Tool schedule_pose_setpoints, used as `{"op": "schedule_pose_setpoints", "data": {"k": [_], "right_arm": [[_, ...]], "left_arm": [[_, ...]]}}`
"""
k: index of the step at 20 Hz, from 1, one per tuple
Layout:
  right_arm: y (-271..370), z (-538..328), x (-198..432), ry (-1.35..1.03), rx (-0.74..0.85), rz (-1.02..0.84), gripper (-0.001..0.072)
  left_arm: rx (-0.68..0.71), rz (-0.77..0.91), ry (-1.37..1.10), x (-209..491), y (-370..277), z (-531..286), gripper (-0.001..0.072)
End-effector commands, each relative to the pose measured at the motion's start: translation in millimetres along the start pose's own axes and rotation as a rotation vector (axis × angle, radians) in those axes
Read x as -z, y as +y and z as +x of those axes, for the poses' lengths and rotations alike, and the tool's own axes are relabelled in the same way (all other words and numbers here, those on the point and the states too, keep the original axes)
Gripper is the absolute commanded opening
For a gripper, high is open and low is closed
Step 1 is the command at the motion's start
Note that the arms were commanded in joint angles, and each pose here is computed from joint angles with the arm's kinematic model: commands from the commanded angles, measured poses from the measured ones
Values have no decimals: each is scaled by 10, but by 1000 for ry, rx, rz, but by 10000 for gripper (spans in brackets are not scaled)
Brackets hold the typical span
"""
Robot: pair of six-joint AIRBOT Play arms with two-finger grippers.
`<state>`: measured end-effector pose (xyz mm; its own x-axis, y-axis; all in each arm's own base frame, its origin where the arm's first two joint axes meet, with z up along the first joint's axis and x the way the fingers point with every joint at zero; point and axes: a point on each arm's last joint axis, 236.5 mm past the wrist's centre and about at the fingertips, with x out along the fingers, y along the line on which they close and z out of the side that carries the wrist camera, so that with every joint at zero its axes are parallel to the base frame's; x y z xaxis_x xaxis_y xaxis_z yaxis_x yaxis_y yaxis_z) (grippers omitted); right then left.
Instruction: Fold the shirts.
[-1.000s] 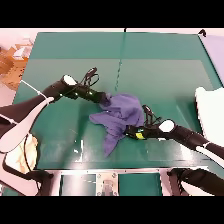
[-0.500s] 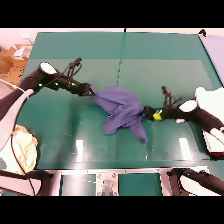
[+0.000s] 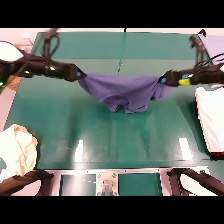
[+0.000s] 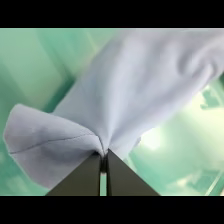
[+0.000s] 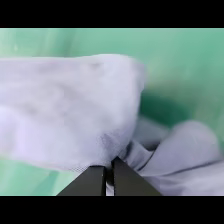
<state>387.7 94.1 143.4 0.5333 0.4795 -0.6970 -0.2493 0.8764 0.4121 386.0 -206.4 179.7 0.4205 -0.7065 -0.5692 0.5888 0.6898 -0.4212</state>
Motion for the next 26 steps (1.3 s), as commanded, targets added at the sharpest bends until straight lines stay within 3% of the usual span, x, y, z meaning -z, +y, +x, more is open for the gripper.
{"op": "schedule_pose_setpoints", "data": {"k": [1, 4, 7, 12, 16, 17, 19, 20, 21, 22, 24, 26], "right_arm": [[154, -671, -238, -120, 101, -128, 17], [262, -1033, -233, -196, 152, -182, 18], [331, -942, -89, -164, 117, -175, 18], [258, 216, 976, 92, 22, -111, 19], [-36, 1080, 1666, 150, 28, 70, 19], [-92, 1181, 1683, 156, 29, 119, 37], [-159, 1211, 1608, 170, 32, 148, 312], [-207, 1137, 1529, 176, 35, 149, 336], [-291, 1009, 1419, 183, 41, 162, 336], [-398, 867, 1324, 185, 47, 191, 338], [-699, 556, 1199, 174, 72, 283, 457], [-1063, 374, 1217, 147, 118, 390, 456]], "left_arm": [[-122, 149, -106, -292, -229, -625, 24], [-243, 167, -106, -377, -114, -876, 24], [-230, 120, -39, -226, -1, -711, 24], [-185, 4, 208, 495, 542, 35, 25], [-124, -121, 375, 1097, 968, 708, 25], [-134, -144, 381, 1160, 1096, 842, 25], [-149, -166, 379, 1203, 1238, 982, 27], [-164, -169, 380, 1187, 1266, 970, 121], [-182, -170, 390, 1144, 1280, 917, 476], [-219, -169, 413, 1096, 1314, 819, 609], [-299, -128, 490, 1031, 1379, 537, 611], [-331, -148, 525, 957, 1309, 321, 611]]}}
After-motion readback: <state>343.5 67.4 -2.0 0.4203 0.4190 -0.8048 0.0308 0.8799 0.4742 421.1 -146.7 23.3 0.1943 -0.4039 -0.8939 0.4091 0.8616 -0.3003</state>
